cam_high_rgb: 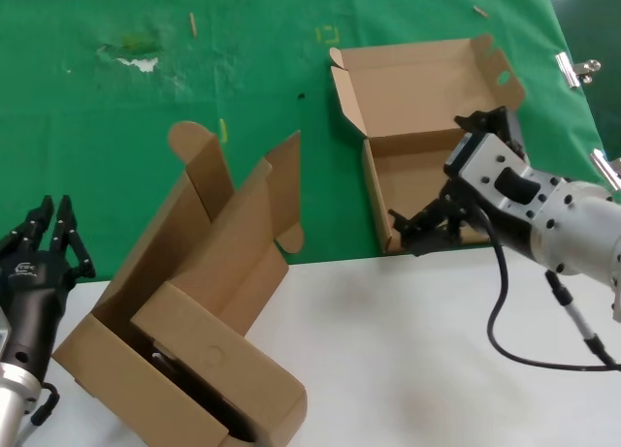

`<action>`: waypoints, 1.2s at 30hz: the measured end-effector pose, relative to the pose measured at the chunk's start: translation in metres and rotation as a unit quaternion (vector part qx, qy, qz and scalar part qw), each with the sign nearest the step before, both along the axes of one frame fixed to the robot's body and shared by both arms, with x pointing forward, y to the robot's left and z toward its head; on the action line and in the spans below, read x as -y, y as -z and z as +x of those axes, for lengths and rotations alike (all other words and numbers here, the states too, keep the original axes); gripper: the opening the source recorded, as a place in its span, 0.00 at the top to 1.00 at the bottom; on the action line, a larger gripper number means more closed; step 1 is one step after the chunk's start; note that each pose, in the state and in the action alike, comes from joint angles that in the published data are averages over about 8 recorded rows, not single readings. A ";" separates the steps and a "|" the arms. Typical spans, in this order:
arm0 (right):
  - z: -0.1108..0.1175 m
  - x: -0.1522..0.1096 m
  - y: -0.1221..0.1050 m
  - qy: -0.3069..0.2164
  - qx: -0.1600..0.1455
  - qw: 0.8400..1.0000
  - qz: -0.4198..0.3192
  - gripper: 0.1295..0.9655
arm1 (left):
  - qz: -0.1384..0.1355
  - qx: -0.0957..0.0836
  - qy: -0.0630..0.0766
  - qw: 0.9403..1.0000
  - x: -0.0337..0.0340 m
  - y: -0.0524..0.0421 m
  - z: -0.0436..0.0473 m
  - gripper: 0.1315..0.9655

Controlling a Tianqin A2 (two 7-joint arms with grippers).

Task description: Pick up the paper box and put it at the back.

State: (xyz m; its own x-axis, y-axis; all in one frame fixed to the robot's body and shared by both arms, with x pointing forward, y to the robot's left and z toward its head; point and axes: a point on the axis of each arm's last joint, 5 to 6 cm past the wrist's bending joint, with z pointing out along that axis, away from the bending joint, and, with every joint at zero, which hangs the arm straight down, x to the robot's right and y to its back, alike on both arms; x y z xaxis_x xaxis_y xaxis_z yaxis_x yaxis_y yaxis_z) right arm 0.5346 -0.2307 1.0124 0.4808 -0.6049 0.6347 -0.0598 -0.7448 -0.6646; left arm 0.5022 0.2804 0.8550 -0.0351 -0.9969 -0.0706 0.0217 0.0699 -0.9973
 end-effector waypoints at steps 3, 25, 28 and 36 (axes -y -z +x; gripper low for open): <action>0.001 -0.001 0.006 -0.020 0.008 1.000 0.015 0.02 | 0.000 0.000 0.000 1.000 0.0000 0.0000 0.0000 0.91; 0.001 -0.001 0.050 -0.084 0.079 0.981 0.154 0.00 | 0.000 0.000 0.000 1.000 0.0000 0.0000 0.0000 0.52; 0.000 0.001 0.056 -0.081 0.089 0.977 0.174 0.00 | 0.000 0.000 0.000 1.000 0.0000 0.0000 0.0000 0.43; -0.002 0.007 0.073 -0.058 0.113 0.966 0.227 0.00 | 0.000 0.000 0.000 1.000 0.0000 0.0000 0.0000 0.23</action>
State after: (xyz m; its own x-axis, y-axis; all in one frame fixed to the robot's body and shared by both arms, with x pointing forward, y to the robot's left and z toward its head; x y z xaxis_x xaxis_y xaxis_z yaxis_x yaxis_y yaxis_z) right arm 0.5325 -0.2375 0.9390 0.4420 -0.7959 0.4137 0.1920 -0.3665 -0.9104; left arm 0.5022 0.2804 0.8550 -0.0351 -0.9969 -0.0710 0.0218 0.0702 -0.9973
